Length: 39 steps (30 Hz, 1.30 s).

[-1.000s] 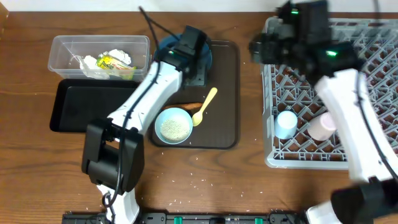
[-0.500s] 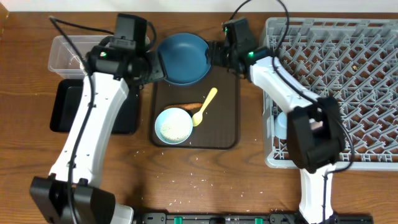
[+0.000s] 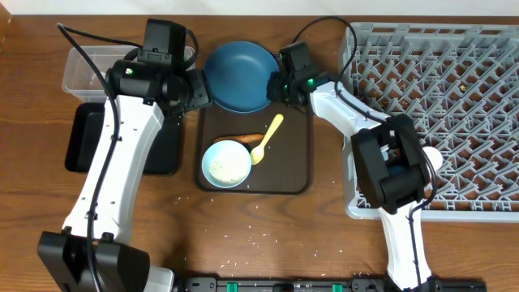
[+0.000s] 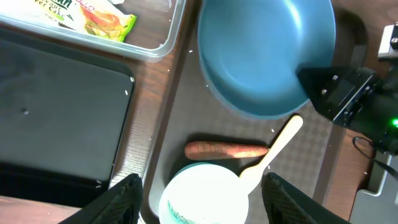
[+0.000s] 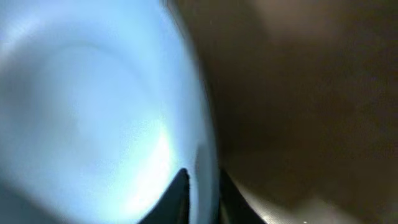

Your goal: Sort waste into correct bins and load items into the dishwasher rack

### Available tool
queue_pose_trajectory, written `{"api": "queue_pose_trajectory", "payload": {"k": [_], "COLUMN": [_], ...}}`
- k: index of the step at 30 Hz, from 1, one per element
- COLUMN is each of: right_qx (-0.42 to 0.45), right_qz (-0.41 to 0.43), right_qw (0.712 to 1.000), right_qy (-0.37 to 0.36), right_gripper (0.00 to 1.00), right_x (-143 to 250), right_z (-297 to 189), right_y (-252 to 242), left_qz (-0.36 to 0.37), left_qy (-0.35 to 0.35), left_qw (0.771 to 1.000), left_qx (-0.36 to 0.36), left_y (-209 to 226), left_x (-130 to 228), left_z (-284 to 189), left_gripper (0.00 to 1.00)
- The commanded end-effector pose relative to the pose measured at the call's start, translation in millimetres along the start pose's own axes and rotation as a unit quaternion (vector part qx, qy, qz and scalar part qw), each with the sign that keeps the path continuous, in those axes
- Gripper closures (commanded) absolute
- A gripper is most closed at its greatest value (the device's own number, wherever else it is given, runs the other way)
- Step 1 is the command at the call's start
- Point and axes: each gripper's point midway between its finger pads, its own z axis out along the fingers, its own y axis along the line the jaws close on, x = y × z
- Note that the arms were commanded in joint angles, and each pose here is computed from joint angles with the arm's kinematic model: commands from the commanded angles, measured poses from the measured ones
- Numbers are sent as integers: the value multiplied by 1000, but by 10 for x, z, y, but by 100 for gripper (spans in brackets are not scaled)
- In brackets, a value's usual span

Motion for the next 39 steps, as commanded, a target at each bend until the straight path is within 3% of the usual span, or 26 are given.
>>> {"api": "queue_pose_trajectory", "payload": {"k": [1,6,11,16,20,23,27,29,33,39], "right_qx": [10,18,16,39,148,275,455,522,632,710], "right_qz": [5,6,-6,-24,-21,5,62,82,72,24], "right_qw": [1000,1000,999,990,963,914,800,745,668,640], "right_qy": [9,-3,-46,-136,-224,-299,-386,-407,-387,-294], "right_gripper": [99,99,99,99,99,99,99,99,99,99], "right_x": [50,-153,-552,-1077,-1348,-1396,-1214,-1073,-912,-975], "right_z": [47,-168,-706,-1685,-2755,-3646,-4844,-5275,-5781,-5955], "right_y": [-80,-207,-230,-298,-704,-1125,-1608,-1745,-1929,-2274], "left_qz": [-4,-4,-4,-4,-4,-4,-4,-4,-4,-4], "left_qy": [-9,-9,-13,-13,-13,-14,-25,-31,-44,-68], "left_qw": [1000,1000,1000,1000,1000,1000,1000,1000,999,997], "left_qx": [-5,-5,-3,-3,-3,-3,3,5,12,22], "left_y": [17,17,8,9,9,5,-22,-35,-66,-116], "left_x": [-54,-56,-73,-74,-74,-83,-139,-167,-235,-348], "left_z": [-24,-24,-24,-24,-24,-17,-16,-17,-21,-33], "left_gripper": [36,36,36,36,36,35,36,36,36,36]}}
